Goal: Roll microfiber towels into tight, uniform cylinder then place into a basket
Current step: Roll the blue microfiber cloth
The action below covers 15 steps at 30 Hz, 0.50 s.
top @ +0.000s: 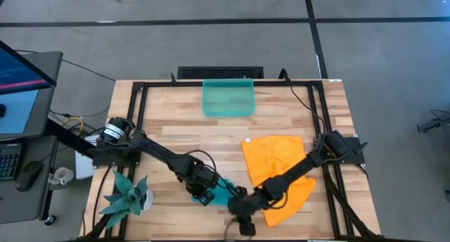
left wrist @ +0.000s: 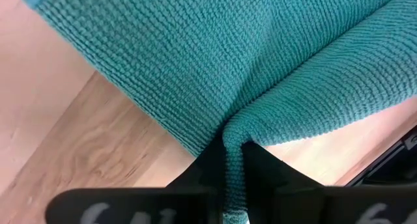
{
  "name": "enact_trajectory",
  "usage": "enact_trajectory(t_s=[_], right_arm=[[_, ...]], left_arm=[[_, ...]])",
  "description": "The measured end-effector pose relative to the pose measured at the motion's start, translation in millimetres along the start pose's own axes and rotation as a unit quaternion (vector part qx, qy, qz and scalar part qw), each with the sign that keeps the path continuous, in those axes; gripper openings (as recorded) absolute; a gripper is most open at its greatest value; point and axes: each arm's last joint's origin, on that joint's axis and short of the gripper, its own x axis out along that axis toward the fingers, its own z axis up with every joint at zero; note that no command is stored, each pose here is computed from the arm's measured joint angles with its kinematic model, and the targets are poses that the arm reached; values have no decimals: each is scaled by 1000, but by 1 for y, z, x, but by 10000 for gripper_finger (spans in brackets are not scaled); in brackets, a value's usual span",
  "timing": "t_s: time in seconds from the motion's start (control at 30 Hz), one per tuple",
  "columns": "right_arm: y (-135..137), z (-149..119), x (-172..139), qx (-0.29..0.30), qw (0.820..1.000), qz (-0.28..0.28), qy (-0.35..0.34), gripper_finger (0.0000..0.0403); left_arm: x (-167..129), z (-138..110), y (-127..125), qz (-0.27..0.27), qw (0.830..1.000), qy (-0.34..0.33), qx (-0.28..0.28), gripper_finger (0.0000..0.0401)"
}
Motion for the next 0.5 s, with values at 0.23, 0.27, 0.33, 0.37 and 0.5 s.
enact_trajectory(t_s=[0.23, 0.27, 0.33, 0.37, 0.5], right_arm=[[6, 11, -1, -107, 985, -86, -107, 112], [4, 12, -1, -107, 983, -100, -112, 110], [0, 13, -1, -105, 980, -127, -114, 105], [-2, 14, -1, -103, 979, -134, -116, 102], [-13, 12, 5, -95, 979, -150, -101, 94]], left_arm=[[0, 0, 0, -1, 1000, 0, 4, 20], [0, 0, 0, -1, 1000, 0, 4, 20], [0, 0, 0, -2, 1000, 0, 4, 20], [0, 0, 0, -2, 1000, 0, 3, 20], [0, 0, 0, -2, 1000, 0, 3, 20]])
